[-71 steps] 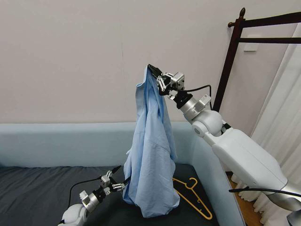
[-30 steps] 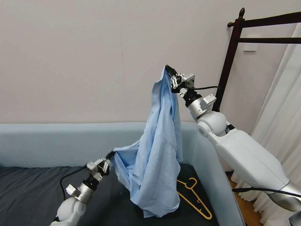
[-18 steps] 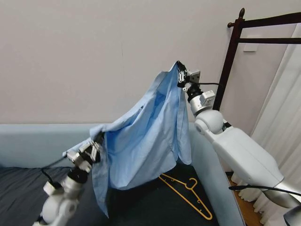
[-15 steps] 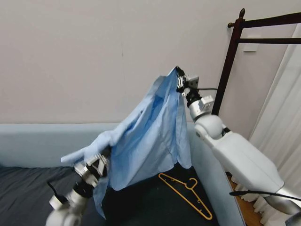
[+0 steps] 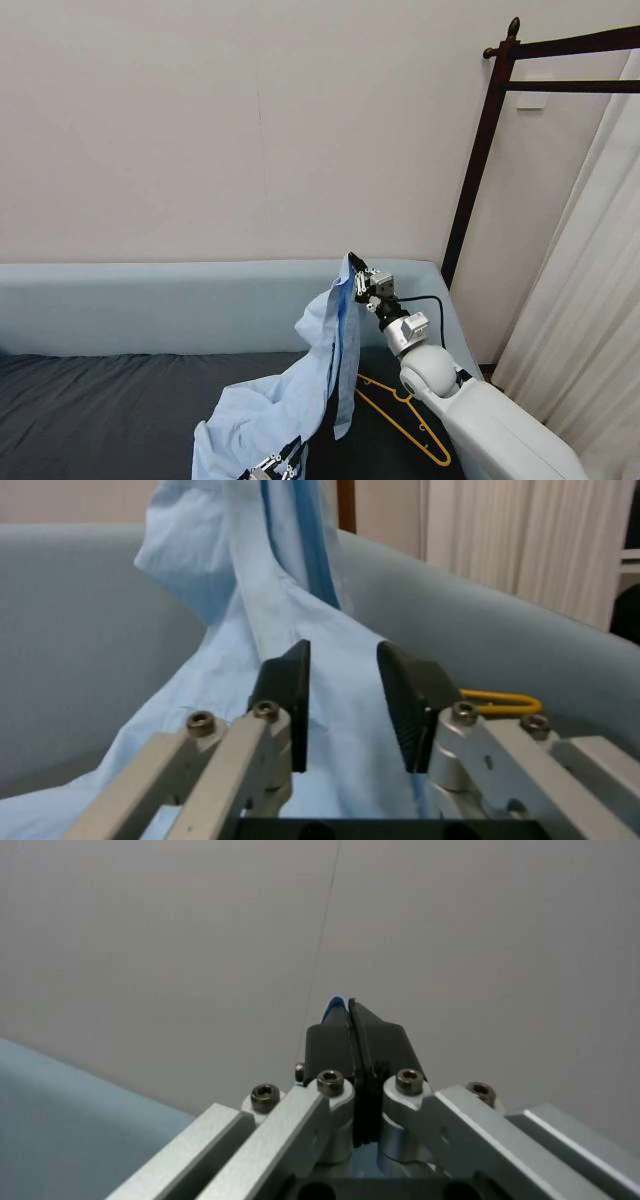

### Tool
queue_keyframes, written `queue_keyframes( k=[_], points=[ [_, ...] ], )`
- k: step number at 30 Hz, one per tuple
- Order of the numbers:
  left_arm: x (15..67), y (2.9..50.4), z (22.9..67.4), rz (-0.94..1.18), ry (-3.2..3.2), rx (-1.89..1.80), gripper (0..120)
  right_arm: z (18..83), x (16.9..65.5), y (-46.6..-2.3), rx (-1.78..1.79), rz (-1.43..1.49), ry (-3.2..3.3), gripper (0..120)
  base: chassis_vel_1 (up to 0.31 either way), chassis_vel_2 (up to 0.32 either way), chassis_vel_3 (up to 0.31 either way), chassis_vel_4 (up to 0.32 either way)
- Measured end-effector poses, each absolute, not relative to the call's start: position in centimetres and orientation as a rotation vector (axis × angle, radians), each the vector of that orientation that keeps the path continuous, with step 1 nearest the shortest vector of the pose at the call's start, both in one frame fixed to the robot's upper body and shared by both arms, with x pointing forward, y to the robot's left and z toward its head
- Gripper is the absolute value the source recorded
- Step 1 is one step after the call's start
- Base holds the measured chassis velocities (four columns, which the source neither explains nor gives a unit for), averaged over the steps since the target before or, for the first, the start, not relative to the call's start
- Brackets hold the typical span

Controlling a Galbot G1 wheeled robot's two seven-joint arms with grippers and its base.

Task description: Pick up the clothes from the sofa and hang them on the clothes hanger.

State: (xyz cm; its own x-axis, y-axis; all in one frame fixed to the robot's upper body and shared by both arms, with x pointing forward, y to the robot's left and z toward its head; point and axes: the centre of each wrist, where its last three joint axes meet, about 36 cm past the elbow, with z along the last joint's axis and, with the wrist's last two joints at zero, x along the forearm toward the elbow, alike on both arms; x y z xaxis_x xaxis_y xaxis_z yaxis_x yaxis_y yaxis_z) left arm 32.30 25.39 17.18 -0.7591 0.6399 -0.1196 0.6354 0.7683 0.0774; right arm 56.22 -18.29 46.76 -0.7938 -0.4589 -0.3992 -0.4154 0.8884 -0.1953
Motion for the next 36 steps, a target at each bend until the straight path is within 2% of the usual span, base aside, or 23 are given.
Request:
queue_keyframes(
  k=[2, 4, 6, 7, 10, 12, 13, 15, 19, 28, 32, 33, 36],
  points=[
    [31.8, 26.8, 17.4, 0.020, 2.773, 1.132, 43, 47.9, 56.7, -18.4, -0.631, -0.133, 2.591, 0, 0.000, 0.000, 0.000, 0.000],
    [31.7, 27.5, 17.5, 0.010, 2.751, 1.175, 47, 48.3, 56.9, -18.5, -0.629, -0.133, 2.584, 0, 0.000, 0.000, 0.000, 0.000],
    [31.4, 29.1, 18.3, -0.034, 2.707, 1.240, 56, 49.1, 57.5, -18.7, -0.620, -0.132, 2.573, 0, 0.000, 0.000, 0.000, 0.000],
    [31.4, 29.1, 18.3, -0.034, 2.707, 1.240, 56, 49.1, 57.5, -18.7, -0.620, -0.132, 2.573, 0, 0.000, 0.000, 0.000, 0.000],
    [32.1, 29.7, 19.1, -0.132, 2.758, 1.094, 70, 49.6, 57.6, -18.9, -0.619, -0.129, 2.564, 0, 0.000, 0.000, 0.000, 0.000],
    [32.9, 28.9, 19.2, -0.190, 2.811, 0.957, 81, 49.9, 57.4, -18.7, -0.627, -0.126, 2.551, 0, 0.000, 0.000, 0.000, 0.000],
    [32.9, 28.9, 19.2, -0.190, 2.811, 0.957, 81, 49.9, 57.4, -18.7, -0.627, -0.126, 2.551, 0, 0.000, 0.000, 0.000, 0.000],
    [33.2, 27.3, 18.5, -0.255, 2.861, 0.863, 90, 50.1, 57.2, -18.4, -0.637, -0.127, 2.538, 0, 0.000, 0.000, 0.000, 0.000],
    [33.6, 24.9, 17.3, -0.332, 2.907, 0.803, 99, 50.5, 56.9, -18.0, -0.664, -0.142, 2.513, 0, 0.000, 0.000, 0.000, 0.000],
    [34.3, 20.6, 16.0, -0.555, 2.921, 0.762, 96, 51.5, 56.6, -16.5, -0.724, -0.175, 2.451, 0, 0.000, 0.000, 0.000, 0.000],
    [35.5, 17.7, 15.9, -0.661, 2.885, 0.756, 81, 51.7, 56.6, -16.4, -0.728, -0.179, 2.444, 0, 0.000, 0.000, 0.000, 0.000],
    [35.5, 17.7, 15.9, -0.661, 2.885, 0.756, 81, 51.7, 56.6, -16.4, -0.728, -0.179, 2.444, 0, 0.000, 0.000, 0.000, 0.000],
    [36.0, 16.3, 15.8, -0.688, 2.867, 0.781, 68, 51.9, 56.6, -16.5, -0.726, -0.182, 2.441, 0, 0.000, 0.000, 0.000, 0.000]
  ],
)
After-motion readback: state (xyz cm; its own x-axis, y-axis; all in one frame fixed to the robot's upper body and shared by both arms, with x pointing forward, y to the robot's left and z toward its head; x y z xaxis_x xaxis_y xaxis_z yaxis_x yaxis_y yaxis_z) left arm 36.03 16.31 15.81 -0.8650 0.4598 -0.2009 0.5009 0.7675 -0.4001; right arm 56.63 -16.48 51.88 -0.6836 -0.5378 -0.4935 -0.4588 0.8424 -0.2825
